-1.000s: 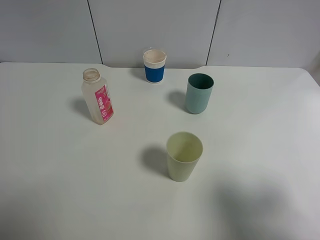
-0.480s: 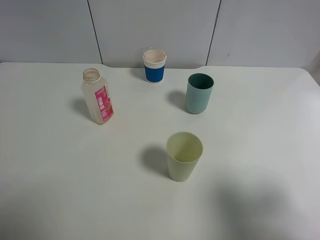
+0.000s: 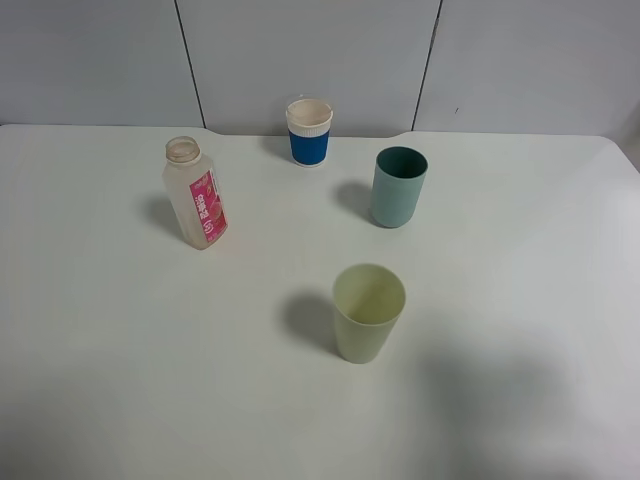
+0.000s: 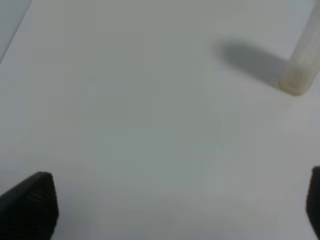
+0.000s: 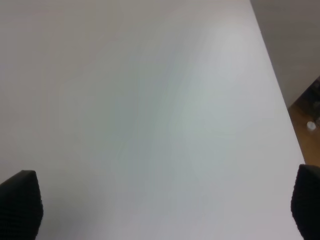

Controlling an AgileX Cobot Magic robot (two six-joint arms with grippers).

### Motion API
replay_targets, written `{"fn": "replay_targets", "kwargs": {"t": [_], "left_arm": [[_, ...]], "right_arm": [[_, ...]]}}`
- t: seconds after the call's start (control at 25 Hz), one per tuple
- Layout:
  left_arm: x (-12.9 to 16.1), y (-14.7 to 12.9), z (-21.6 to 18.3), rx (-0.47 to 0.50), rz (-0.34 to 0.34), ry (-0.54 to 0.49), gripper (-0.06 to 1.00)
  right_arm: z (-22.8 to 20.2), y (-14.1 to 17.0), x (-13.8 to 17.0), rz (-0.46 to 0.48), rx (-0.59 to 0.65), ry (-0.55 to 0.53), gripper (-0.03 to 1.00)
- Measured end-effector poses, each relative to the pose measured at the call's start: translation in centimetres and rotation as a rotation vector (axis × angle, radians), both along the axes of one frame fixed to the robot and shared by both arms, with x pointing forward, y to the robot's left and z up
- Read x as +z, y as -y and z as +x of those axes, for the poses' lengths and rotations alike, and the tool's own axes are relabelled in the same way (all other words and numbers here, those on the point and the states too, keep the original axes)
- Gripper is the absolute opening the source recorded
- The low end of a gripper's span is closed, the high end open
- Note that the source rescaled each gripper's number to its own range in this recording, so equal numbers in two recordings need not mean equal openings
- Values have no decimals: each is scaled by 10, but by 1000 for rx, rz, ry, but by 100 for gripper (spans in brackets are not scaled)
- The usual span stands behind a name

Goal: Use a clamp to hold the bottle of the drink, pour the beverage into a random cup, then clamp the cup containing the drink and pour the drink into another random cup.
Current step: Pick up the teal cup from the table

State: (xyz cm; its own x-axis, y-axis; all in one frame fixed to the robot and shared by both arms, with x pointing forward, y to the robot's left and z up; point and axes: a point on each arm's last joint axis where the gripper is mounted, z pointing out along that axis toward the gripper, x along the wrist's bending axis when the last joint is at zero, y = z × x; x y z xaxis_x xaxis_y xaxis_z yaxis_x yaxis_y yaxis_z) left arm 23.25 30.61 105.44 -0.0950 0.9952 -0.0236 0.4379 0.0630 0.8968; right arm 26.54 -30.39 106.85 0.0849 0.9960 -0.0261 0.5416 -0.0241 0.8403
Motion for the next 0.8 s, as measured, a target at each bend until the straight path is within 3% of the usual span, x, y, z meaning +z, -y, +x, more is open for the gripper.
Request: {"fn": "replay_targets", "kwargs": {"t": [0.12,0.4,0.6,0.8], "left_arm": [[0,0,0,0,0,0,100],[0,0,0,0,0,0,100],[0,0,0,0,0,0,100],[0,0,0,0,0,0,100]], "right_arm": [[20,-1,17,16,11,14,100],[79,1,30,10,36,-92,100],[125,-2,16,58,79,-185,100],[159,-12,-9,50,153,-291,100]]}}
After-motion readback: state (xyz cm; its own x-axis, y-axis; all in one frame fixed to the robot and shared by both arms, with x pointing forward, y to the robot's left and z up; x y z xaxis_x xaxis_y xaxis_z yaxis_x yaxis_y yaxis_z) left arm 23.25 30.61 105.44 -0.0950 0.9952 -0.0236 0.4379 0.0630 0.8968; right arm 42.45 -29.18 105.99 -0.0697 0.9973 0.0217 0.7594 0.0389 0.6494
